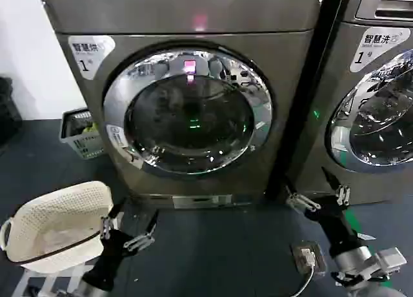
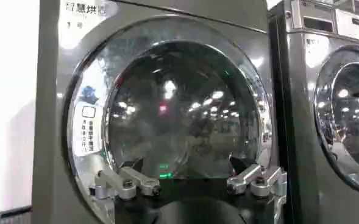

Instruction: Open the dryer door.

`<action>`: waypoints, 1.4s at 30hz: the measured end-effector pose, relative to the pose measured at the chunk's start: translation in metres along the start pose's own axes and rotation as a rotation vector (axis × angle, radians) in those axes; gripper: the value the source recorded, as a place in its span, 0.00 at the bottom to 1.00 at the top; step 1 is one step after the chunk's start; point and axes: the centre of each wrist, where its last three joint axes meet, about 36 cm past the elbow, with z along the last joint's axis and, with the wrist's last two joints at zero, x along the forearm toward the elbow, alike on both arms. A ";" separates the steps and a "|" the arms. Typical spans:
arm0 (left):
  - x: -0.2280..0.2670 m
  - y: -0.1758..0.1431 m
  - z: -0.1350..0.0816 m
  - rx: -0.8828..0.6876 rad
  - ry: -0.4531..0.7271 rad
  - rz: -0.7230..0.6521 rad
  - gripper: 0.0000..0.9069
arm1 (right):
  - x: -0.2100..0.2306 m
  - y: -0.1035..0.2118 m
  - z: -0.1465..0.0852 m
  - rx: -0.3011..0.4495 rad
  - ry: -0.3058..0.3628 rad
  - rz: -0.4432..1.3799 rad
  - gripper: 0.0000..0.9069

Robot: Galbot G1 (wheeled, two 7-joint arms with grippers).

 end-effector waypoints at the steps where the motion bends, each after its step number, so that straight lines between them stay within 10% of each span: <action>1: -0.001 -0.001 -0.002 0.006 -0.002 0.000 1.00 | -0.002 0.000 0.000 -0.009 -0.006 -0.024 1.00; 9: -0.002 -0.006 -0.010 0.005 0.084 0.015 1.00 | -0.040 -0.012 -0.008 -0.126 -0.036 -0.256 1.00; 29: -0.002 -0.024 -0.013 -0.019 0.144 0.046 1.00 | -0.172 0.005 0.028 -0.001 0.098 -0.580 1.00; 42: 0.001 -0.032 -0.007 0.005 0.175 0.043 1.00 | -0.229 0.055 0.033 0.022 0.062 -0.692 1.00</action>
